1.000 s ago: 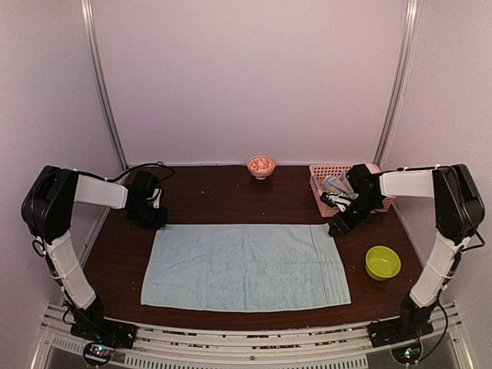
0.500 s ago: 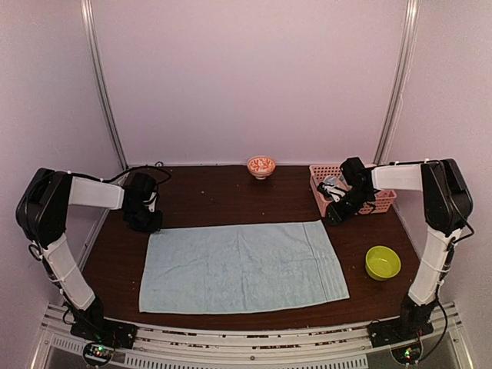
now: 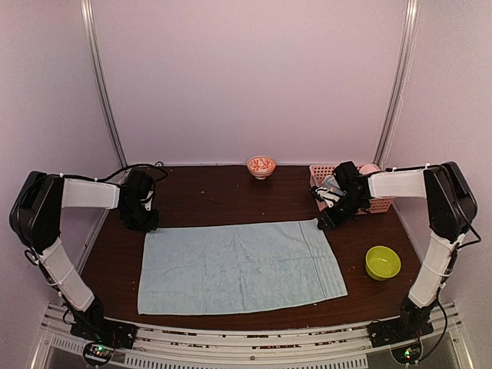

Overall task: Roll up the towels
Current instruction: Move the towel to the center of the board.

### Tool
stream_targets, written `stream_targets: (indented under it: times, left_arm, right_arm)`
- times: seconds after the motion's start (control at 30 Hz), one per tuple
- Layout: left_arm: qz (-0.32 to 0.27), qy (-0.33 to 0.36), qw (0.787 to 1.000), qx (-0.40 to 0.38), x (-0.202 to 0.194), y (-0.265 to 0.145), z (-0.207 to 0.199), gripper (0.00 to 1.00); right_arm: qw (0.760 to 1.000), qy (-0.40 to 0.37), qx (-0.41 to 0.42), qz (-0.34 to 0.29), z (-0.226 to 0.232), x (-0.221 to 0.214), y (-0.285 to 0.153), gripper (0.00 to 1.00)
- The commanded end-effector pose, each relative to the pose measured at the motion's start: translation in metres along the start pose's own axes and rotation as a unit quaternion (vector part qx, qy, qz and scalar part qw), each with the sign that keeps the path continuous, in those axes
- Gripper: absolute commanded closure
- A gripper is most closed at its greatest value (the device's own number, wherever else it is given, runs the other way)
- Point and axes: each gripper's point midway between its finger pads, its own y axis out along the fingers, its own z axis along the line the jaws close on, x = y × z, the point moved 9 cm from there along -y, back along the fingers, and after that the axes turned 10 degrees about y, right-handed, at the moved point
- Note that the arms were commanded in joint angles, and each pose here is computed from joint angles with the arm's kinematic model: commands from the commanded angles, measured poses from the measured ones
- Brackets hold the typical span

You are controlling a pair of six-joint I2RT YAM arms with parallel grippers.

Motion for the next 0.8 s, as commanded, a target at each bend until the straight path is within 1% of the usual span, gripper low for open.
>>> stream_targets:
  times: [0.0, 0.17, 0.33, 0.4, 0.57, 0.77]
  left_arm:
    - [0.023, -0.011, 0.999, 0.044, -0.012, -0.005, 0.014, 1.0]
    - [0.036, -0.028, 0.998, 0.049, -0.015, -0.002, 0.022, 1.0]
    - [0.036, -0.041, 0.996, 0.073, -0.017, -0.005, 0.032, 1.0]
    - [0.037, -0.039, 0.995, 0.078, -0.018, -0.006, 0.034, 1.0]
    - [0.039, -0.035, 0.997, 0.061, -0.014, 0.0, 0.031, 1.0]
    - [0.031, -0.032, 0.998, 0.047, -0.012, 0.0, 0.029, 1.0]
  right_arm:
    - [0.999, -0.022, -0.023, -0.019, 0.006, 0.008, -0.009, 0.64]
    - [0.999, -0.035, -0.02, -0.032, 0.014, 0.032, -0.005, 0.65]
    - [0.997, -0.057, -0.026, -0.052, 0.031, 0.062, -0.001, 0.64]
    - [0.997, -0.053, -0.027, -0.053, 0.034, 0.072, 0.003, 0.64]
    - [0.998, -0.031, -0.042, -0.025, 0.03, 0.087, 0.019, 0.63]
    - [0.998, -0.032, -0.041, 0.02, 0.027, 0.08, 0.038, 0.61]
